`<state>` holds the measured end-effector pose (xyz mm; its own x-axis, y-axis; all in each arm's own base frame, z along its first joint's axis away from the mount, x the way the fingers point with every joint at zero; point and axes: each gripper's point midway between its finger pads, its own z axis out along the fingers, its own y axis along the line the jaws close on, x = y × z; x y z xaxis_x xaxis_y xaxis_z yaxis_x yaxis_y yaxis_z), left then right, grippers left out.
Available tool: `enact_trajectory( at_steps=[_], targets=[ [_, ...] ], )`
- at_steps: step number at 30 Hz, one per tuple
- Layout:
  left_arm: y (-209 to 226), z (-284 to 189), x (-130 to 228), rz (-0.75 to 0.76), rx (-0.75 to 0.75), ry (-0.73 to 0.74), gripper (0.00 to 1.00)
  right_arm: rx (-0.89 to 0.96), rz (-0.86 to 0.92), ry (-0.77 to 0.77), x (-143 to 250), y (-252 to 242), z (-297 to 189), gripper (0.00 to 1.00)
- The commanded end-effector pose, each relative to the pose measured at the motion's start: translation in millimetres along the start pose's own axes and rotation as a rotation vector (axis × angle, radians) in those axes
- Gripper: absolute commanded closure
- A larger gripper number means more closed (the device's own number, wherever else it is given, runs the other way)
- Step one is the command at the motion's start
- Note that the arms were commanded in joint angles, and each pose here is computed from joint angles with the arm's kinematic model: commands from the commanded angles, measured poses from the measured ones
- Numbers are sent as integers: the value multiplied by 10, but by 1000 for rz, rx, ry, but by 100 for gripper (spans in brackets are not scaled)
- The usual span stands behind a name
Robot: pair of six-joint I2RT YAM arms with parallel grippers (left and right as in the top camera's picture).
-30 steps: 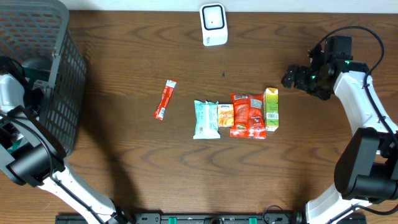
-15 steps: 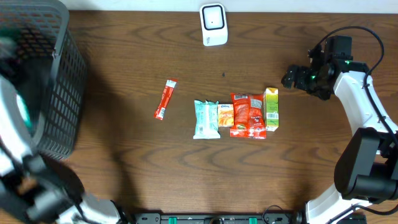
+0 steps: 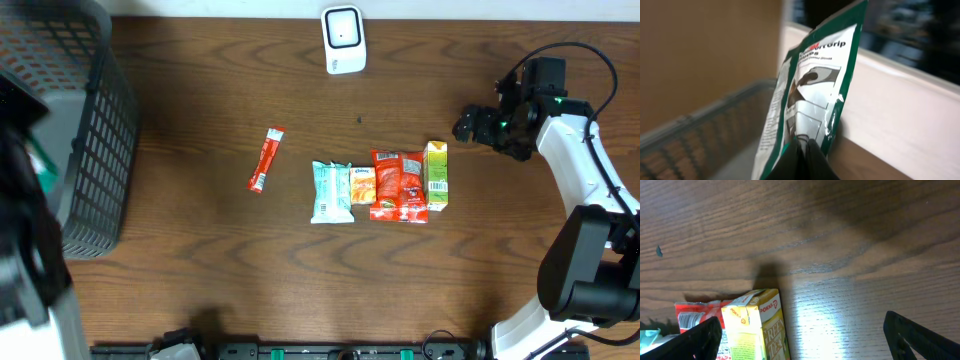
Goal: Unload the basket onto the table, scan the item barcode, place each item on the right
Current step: 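Lift the gloves pack out of the basket toward the table, then lower the gloves pack onto the table left of the stick and release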
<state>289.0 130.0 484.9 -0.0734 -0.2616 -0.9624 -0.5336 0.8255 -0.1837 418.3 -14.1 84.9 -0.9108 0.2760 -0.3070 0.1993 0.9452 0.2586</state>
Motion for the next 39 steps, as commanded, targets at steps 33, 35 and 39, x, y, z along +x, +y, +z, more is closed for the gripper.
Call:
enact_trajectory(
  at_steps=[33,35,39],
  targets=[
    [-720,-18,3502,352,-144,1057,30,2,-10,-22,-25,4,-90,1],
    [-561,-15,3667,340,-197,1086,30,2,-10,-22,-25,4,-90,1],
    [-312,15,3996,337,-256,1116,30,2,-10,-22,-25,4,-90,1]
  ],
)
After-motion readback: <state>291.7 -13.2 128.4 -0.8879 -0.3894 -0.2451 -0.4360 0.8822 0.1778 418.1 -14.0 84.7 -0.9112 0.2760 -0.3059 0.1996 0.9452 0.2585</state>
